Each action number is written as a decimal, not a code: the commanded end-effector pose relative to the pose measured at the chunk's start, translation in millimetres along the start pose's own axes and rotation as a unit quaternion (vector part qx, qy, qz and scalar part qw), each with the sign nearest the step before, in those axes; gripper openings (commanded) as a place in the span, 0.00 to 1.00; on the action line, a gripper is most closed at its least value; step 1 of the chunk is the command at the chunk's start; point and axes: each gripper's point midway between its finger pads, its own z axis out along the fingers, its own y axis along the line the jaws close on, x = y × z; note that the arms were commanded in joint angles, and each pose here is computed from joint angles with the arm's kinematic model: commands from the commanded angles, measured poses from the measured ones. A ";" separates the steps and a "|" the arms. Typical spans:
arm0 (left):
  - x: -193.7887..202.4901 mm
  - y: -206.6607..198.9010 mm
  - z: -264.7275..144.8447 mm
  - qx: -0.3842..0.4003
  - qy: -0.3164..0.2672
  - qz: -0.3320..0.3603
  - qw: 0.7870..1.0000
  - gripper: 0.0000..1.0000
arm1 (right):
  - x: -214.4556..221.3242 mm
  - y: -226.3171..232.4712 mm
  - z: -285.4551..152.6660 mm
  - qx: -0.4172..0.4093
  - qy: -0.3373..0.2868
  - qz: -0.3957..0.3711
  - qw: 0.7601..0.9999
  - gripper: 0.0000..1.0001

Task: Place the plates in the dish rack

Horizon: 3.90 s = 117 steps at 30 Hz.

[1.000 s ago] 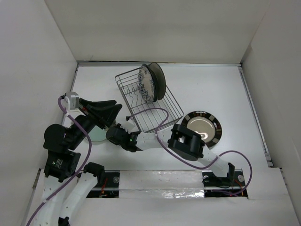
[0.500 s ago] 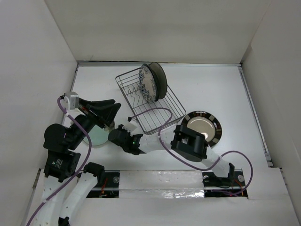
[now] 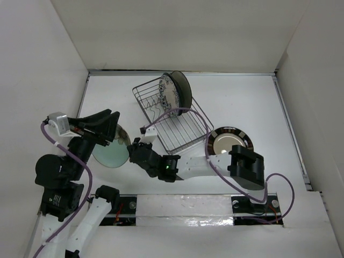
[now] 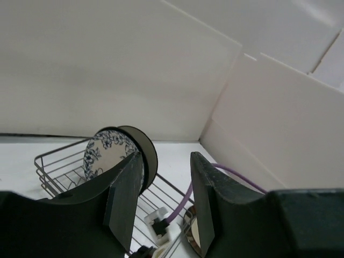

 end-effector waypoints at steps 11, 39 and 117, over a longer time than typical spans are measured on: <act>-10.7 1.0 -5.5 0.000 -0.042 0.003 0.999 0.33 | -265.6 -27.9 -30.9 0.021 -0.246 -0.067 0.967 0.00; 104.0 71.0 30.0 -0.067 0.061 0.041 0.995 0.31 | -327.2 -145.0 54.4 0.217 -0.253 -0.330 0.883 0.00; 100.4 56.3 17.2 -0.041 0.054 0.032 0.997 0.30 | -128.9 -521.2 -117.2 0.384 0.061 0.202 0.899 0.09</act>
